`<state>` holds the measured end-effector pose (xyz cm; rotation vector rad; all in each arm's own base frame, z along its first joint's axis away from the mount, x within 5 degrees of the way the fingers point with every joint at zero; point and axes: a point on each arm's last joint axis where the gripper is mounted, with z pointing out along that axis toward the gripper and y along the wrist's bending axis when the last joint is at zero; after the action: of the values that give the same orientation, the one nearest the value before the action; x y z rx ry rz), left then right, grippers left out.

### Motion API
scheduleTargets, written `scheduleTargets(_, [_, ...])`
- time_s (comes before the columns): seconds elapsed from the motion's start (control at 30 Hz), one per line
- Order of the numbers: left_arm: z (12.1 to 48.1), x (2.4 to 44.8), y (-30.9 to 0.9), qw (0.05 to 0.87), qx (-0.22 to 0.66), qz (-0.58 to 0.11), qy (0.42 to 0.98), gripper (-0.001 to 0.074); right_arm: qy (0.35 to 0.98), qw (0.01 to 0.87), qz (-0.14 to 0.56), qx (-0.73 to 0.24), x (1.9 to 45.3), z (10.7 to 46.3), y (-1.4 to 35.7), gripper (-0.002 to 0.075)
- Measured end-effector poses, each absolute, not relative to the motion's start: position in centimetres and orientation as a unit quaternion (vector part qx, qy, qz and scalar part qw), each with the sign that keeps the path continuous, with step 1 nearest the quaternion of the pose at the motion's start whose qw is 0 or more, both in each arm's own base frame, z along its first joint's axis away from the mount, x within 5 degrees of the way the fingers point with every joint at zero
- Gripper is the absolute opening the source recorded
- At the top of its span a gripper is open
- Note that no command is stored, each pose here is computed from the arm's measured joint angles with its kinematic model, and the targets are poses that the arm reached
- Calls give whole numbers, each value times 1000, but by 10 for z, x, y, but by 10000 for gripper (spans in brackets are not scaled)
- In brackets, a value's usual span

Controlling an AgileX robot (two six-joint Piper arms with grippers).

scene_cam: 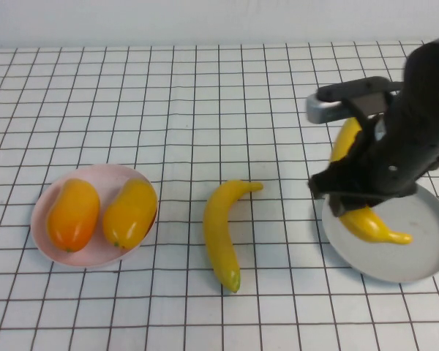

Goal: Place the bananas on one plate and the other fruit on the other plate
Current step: Put another type of fruit in the right plate

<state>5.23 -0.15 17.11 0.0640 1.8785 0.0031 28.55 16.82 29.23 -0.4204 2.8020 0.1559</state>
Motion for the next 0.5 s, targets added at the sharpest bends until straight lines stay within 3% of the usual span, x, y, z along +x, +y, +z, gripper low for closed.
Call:
scheduleTargets(0.23, [171, 52, -1, 590, 27, 1, 807, -4, 988, 100, 8, -114, 303, 261, 100, 308])
scheduleTargets(0.5, [171, 52, -1, 590, 27, 1, 807, -4, 988, 110, 2, -109, 329, 232, 86, 307])
